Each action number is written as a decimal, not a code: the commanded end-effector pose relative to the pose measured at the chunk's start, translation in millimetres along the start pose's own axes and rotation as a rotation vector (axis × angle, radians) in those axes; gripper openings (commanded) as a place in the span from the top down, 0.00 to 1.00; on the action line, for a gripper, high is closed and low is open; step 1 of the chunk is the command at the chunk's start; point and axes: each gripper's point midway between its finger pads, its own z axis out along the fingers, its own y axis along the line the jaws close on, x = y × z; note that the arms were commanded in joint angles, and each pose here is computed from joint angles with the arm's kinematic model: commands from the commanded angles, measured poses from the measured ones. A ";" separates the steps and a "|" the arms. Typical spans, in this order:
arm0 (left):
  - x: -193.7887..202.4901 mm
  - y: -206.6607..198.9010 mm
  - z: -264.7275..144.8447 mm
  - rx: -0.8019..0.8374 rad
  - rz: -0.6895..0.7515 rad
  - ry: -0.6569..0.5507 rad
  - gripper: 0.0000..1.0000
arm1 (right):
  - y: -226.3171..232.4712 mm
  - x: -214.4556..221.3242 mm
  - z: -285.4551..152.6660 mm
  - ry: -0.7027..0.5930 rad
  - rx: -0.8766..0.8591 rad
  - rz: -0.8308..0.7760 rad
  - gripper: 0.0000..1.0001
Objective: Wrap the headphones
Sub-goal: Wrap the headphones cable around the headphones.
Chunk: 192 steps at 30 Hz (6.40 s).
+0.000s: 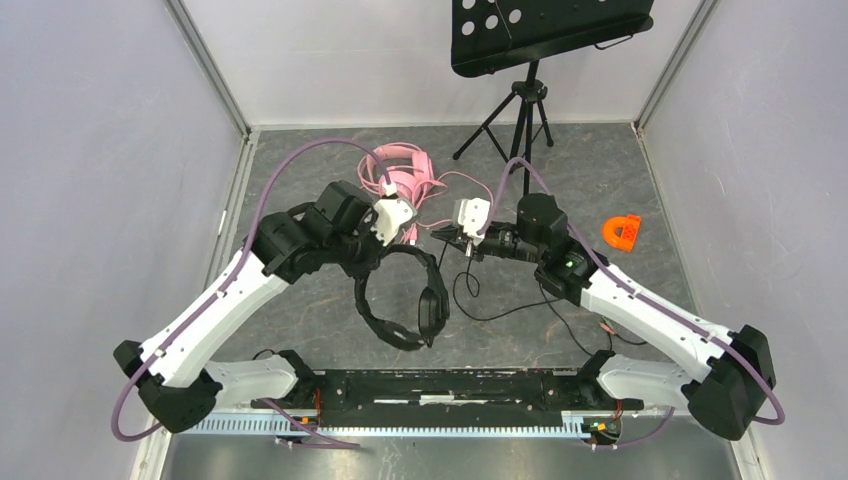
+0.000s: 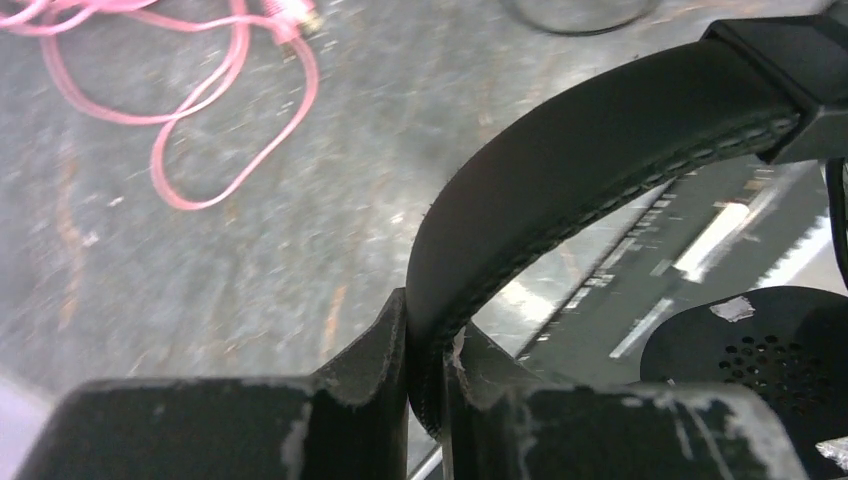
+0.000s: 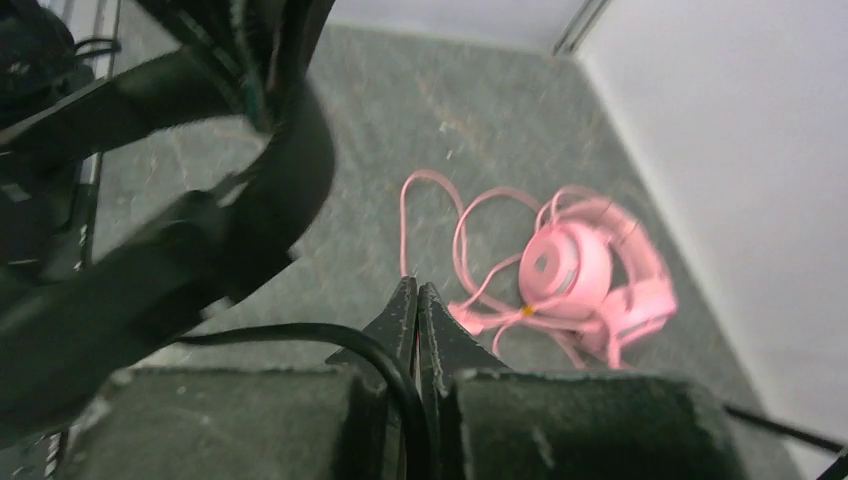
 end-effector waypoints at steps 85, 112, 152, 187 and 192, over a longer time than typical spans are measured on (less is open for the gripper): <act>-75.2 81.5 24.3 -0.470 -0.820 -0.472 0.98 | 52.5 -12.4 12.4 -0.073 0.056 0.505 0.68; -97.3 74.1 5.2 -0.369 -0.909 -0.633 0.98 | 51.2 -15.9 -12.4 -0.170 0.100 0.332 0.53; -136.0 55.3 -18.8 -0.204 -0.921 -0.701 0.98 | 73.1 59.3 1.1 -0.324 0.153 0.045 0.46; -145.7 20.4 -65.1 -0.049 -0.677 -0.669 0.98 | 43.2 86.1 -46.8 -0.266 0.362 0.047 0.97; -131.3 -18.7 -72.5 0.126 -0.477 -0.605 0.98 | 19.9 78.2 -68.4 -0.293 0.467 0.023 0.96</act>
